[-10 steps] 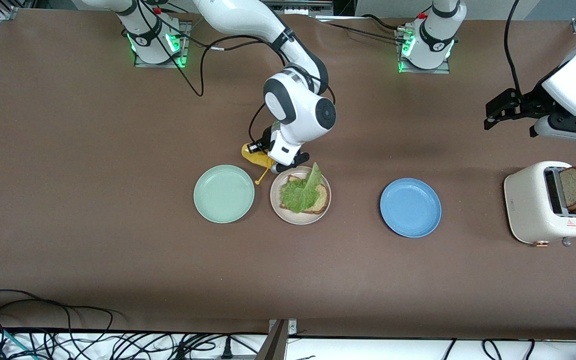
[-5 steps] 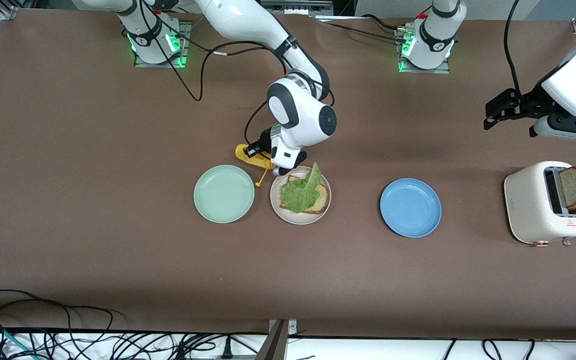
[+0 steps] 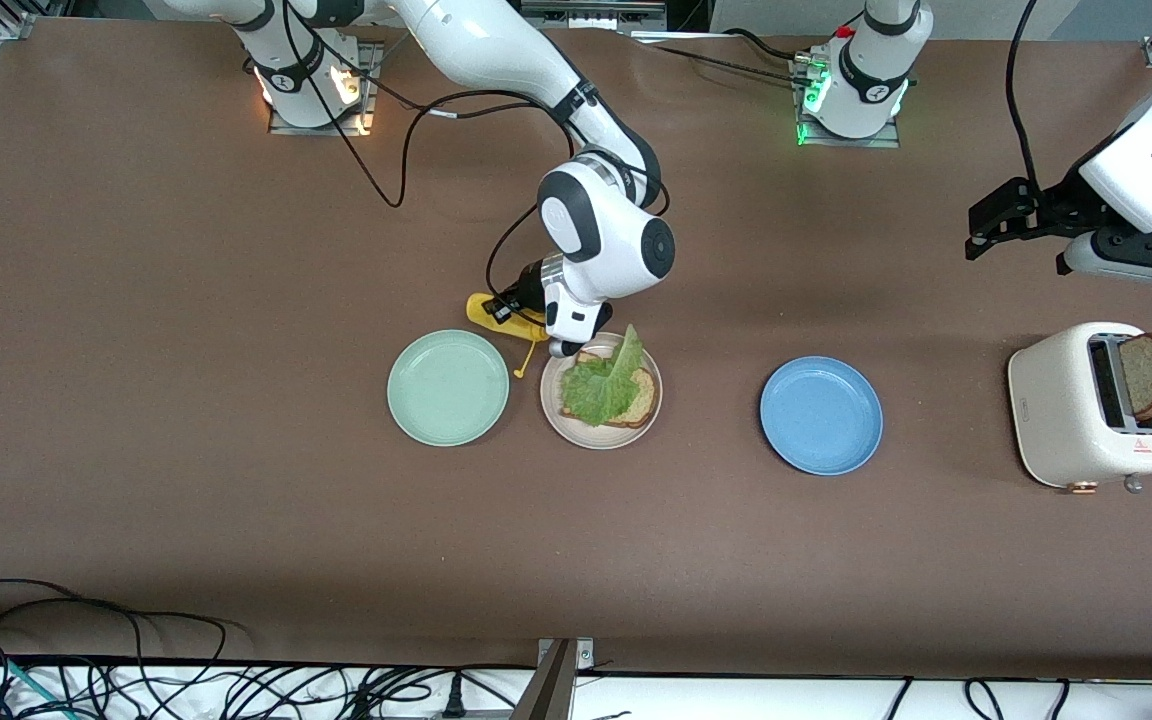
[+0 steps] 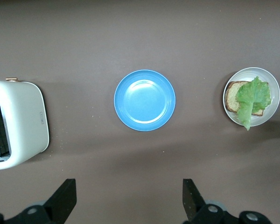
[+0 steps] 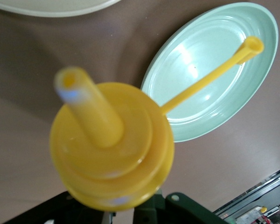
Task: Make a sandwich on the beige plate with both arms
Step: 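Carry the bottle back beside the mint plate while the left gripper reaches the toaster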
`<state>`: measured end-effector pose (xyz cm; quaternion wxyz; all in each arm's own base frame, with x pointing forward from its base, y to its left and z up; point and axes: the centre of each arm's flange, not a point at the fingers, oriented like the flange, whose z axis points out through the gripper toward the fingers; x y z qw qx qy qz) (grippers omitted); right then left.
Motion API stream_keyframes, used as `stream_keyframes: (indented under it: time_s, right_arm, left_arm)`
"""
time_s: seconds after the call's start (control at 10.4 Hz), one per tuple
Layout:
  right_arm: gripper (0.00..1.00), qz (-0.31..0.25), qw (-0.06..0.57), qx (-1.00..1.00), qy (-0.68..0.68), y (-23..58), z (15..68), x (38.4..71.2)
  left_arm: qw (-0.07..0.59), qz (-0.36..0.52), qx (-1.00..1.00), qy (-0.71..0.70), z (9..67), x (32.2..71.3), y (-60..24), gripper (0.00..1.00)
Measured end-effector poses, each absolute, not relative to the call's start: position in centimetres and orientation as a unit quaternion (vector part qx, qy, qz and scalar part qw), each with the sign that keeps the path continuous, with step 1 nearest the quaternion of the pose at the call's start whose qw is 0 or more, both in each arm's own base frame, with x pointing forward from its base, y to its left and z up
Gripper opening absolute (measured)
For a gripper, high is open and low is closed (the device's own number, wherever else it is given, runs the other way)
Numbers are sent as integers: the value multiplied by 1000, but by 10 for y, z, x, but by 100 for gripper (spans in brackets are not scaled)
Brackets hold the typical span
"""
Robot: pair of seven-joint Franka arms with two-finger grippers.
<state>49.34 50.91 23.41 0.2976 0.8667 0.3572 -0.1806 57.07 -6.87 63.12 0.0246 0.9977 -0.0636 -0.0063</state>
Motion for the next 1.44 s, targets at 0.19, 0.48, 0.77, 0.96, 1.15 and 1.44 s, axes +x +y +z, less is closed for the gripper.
stream_keyframes:
  time_s: [0.19, 0.48, 0.77, 0.96, 1.15, 1.44]
  right_arm:
    - [16, -178, 268, 885, 337, 491, 261, 518]
    - [16, -164, 191, 919, 305, 432, 337, 565]
    - [16, -121, 90, 946, 286, 334, 379, 602]
    - [16, -88, 53, 952, 287, 259, 378, 613]
    - [16, -40, 30, 953, 300, 190, 362, 613]
    - [16, -8, 3, 958, 288, 145, 326, 600]
  left_arm:
    - [25, -7, 998, -64, 631, 571, -69, 100]
    - [25, -7, 998, -65, 630, 571, -70, 100]
    - [12, -20, 998, -53, 615, 580, -54, 100]
    - [-25, -36, 998, -52, 594, 591, -38, 100]
    - [-48, -53, 996, -53, 571, 602, -31, 100]
    - [-41, -97, 993, -61, 522, 619, 35, 100]
